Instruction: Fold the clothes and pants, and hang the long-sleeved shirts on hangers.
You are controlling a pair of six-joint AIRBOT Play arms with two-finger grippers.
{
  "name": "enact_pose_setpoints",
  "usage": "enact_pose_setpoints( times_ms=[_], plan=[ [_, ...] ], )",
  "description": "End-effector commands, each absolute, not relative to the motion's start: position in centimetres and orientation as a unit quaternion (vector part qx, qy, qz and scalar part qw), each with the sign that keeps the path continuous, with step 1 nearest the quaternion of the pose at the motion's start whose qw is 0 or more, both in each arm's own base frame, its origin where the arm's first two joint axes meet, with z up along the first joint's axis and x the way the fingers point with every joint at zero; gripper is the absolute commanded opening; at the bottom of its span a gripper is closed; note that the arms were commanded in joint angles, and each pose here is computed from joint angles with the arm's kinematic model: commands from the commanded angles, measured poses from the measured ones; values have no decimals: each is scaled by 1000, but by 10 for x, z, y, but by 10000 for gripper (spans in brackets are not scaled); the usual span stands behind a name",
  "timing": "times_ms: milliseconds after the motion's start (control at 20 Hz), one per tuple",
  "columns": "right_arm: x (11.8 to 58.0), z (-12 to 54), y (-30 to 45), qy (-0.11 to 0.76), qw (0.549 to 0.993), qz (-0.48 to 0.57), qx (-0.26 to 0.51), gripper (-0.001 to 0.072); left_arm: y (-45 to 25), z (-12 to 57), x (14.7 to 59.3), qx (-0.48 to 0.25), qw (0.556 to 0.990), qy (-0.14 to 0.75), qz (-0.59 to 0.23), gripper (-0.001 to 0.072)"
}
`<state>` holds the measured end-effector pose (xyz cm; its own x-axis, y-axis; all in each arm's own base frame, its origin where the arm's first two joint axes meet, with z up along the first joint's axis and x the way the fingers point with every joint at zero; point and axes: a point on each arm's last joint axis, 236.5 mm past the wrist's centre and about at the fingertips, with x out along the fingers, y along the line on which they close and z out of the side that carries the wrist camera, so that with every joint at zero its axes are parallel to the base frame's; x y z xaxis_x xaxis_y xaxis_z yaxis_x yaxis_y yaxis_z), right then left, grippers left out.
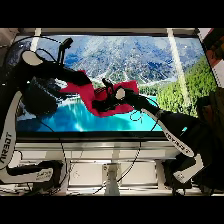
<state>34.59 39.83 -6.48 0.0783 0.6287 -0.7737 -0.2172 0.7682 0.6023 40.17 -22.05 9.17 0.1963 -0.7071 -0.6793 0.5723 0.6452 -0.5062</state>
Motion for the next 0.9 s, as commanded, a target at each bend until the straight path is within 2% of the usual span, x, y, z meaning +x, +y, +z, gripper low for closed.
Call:
enact_pose_setpoints(
  times_ms=[0, 250, 500, 600, 750, 850],
  plan=[
    [364, -56, 372, 604, 729, 280, 157, 16, -240, 73, 394, -64, 750, 498, -430, 13],
    [425, -2, 284, 552, 785, 213, 183, 16, -288, 60, 382, -29, 740, 484, -465, 12],
    [451, 55, 184, 502, 836, 149, 164, 16, -337, 48, 370, -2, 738, 465, -489, 7],
    [455, 80, 155, 477, 852, 131, 171, 17, -348, 36, 360, 42, 730, 469, -496, 7],
    [455, 106, 122, 450, 871, 107, 166, 16, -361, 42, 367, 127, 742, 449, -482, 7],
    [461, 98, 100, 448, 880, 77, 136, 16, -378, 66, 375, 132, 758, 413, -487, 7]
  ],
)
